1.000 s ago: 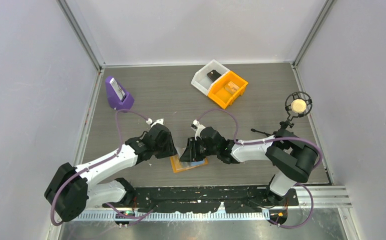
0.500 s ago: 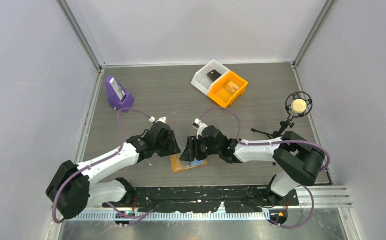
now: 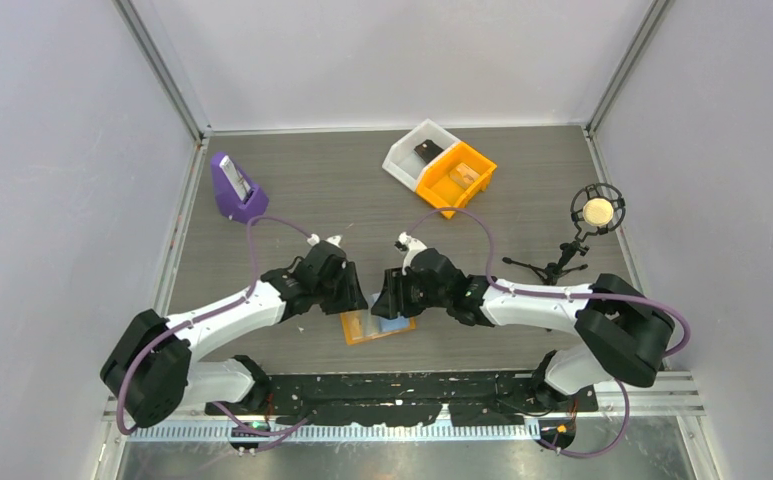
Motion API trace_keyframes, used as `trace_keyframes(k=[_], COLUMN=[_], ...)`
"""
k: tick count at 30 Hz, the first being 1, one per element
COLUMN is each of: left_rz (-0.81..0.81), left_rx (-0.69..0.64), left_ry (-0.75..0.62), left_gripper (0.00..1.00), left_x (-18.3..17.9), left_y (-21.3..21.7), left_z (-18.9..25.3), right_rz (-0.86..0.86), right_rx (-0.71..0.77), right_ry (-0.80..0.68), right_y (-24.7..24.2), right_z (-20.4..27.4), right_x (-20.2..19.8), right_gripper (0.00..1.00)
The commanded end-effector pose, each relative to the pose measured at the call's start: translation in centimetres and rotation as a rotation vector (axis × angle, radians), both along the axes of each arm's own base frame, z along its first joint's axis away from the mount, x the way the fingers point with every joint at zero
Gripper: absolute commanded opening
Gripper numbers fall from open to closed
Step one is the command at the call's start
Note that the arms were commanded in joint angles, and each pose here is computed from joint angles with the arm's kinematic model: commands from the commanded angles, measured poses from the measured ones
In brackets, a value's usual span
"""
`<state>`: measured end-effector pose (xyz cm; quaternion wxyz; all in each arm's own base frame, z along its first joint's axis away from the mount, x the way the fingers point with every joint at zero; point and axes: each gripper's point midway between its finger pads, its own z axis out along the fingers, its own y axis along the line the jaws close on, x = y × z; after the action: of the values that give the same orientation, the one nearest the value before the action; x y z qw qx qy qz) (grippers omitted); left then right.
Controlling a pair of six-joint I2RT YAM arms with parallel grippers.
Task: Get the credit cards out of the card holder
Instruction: Remove the credit card from the card holder.
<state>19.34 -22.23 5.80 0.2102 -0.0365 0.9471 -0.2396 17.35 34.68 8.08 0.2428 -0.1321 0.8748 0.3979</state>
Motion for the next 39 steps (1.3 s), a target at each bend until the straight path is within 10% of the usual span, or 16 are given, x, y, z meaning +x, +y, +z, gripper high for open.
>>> trace_keyframes(k=[1,17,24,39], left_rz=[-0.030,-0.073,0.065,0.062], left_rx=[-0.073,-0.087,0.065,-0.203], left_ry=[-0.059,-0.040,-0.085,-0.163], left_gripper=[0.40,0.41,0.40,0.40], left_x=[1.4,0.9,0.8,0.8], left_y=[-1.8,-2.7,2.1,-0.9], left_z=[2.3,2.1,3.0,6.6], right_rz=[-0.024,-0.017,-0.109,-0.051], right_rx=[-0.008,-0.044,-0.225,-0.055], right_ry=[-0.068,-0.098,-0.122,-0.174], right_y=[-0.3,-0.5,-3.8,-1.7], right_z=[1.7,2.2,-1.6,3.5], right_x=[1.2,1.6,2.8,2.5], right_gripper=[0.50,0.56,0.41,0.31])
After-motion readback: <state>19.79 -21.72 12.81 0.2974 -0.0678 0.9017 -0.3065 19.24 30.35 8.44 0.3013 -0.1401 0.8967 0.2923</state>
